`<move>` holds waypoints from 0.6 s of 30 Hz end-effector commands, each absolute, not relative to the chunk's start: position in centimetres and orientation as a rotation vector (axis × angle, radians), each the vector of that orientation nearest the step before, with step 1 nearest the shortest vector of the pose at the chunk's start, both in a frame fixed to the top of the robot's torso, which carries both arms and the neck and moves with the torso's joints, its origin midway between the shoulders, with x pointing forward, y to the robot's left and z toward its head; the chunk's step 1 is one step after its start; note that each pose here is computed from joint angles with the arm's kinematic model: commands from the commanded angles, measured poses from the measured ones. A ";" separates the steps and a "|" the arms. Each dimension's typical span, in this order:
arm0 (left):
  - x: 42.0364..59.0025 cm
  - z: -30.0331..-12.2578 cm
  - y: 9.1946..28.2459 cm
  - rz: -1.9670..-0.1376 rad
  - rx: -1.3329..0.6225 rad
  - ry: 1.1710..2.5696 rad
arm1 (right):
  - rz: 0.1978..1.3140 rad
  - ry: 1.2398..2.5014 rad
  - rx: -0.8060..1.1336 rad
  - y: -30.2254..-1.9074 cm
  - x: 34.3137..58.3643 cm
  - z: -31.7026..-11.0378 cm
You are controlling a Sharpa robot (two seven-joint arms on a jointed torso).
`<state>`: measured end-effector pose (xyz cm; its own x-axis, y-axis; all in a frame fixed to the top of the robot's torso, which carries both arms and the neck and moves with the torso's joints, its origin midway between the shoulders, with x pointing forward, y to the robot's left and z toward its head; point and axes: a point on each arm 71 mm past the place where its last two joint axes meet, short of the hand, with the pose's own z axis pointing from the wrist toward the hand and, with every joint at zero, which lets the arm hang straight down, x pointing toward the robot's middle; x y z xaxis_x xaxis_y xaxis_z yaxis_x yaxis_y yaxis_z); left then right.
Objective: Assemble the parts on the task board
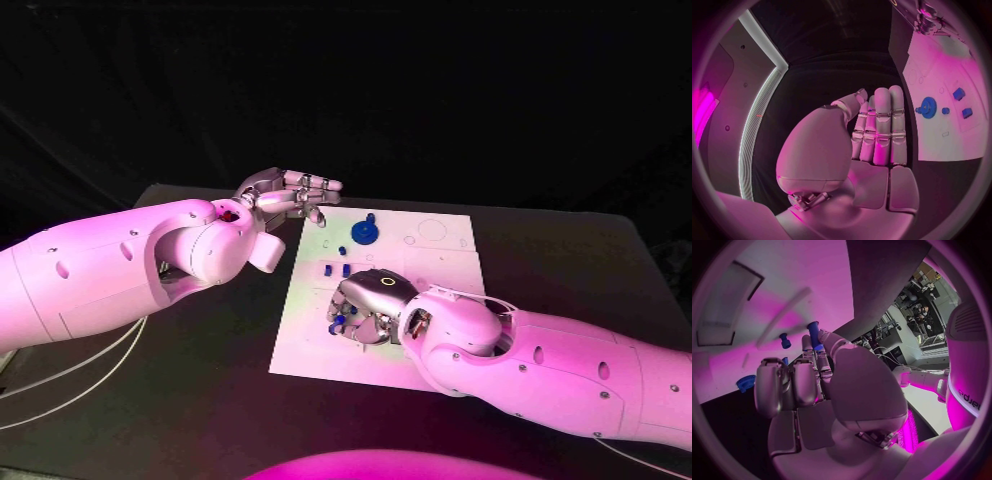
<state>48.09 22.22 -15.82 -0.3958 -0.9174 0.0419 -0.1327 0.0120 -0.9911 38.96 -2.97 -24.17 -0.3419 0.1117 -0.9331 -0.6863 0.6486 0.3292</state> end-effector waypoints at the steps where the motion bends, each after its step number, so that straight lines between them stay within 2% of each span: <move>1: 48.0 -15.7 22.0 -1.471 -1.085 1.612 | 0.862 1.760 -0.508 -2.8 38.8 -24.5; 18: 48.0 -15.7 22.0 -1.470 -1.086 1.612 | 0.883 1.729 -0.477 -2.6 38.9 -24.3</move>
<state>48.08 22.22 -15.81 -0.3961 -0.9173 0.0418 -0.1332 0.0123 -0.9910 38.95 -2.69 -24.48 -0.3460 0.0987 -0.9330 -0.6885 0.6488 0.3240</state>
